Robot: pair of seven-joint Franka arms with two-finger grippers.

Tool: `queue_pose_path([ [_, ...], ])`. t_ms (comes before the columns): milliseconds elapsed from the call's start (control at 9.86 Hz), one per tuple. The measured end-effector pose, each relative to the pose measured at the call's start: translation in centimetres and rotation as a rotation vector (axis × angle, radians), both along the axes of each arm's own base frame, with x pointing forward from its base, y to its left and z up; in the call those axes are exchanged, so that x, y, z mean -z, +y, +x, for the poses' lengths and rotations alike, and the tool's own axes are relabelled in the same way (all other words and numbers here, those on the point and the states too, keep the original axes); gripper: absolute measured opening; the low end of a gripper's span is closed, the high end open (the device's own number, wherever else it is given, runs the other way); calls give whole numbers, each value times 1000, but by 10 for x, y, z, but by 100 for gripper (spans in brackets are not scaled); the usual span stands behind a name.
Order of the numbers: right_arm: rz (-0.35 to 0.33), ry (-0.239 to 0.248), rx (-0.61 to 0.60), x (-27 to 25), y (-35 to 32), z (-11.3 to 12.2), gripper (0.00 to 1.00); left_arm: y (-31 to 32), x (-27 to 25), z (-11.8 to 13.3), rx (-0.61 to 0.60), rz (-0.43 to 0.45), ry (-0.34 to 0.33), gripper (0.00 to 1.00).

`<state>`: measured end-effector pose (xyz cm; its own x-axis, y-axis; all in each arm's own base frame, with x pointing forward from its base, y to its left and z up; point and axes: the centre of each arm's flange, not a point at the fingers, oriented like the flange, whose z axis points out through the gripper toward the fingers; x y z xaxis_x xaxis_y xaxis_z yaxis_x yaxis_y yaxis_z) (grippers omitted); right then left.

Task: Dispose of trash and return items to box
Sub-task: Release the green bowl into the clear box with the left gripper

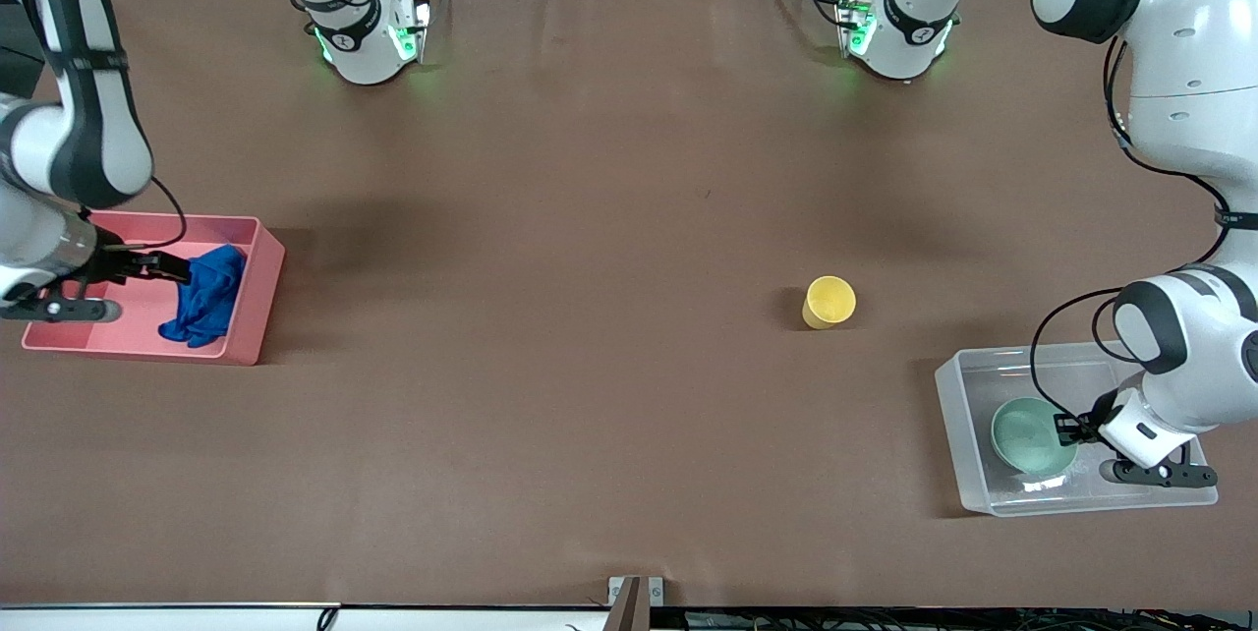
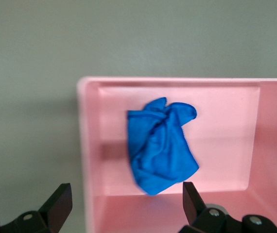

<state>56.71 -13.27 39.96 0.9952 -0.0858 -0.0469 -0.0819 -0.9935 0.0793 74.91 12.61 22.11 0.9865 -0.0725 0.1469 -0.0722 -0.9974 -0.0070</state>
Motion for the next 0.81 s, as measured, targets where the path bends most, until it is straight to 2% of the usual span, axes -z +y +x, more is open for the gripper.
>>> queue_pose_path([
  [203, 22, -14, 86, -73, 49, 5, 100, 0, -26, 7, 1, 6, -43, 41],
  [406, 77, -10, 117, -153, 61, 4, 100, -21, -107, 6, 30, 13, -102, 68],
  [507, 84, -25, 125, -183, 58, 0, 100, -43, -149, -7, 57, 13, -100, 84],
  [609, 86, -42, 132, -204, 54, -5, 100, -67, -177, -31, 83, 10, -80, 97],
  [812, 88, -24, 134, -241, 55, -22, 100, -117, -189, -88, 111, -12, -20, 99],
])
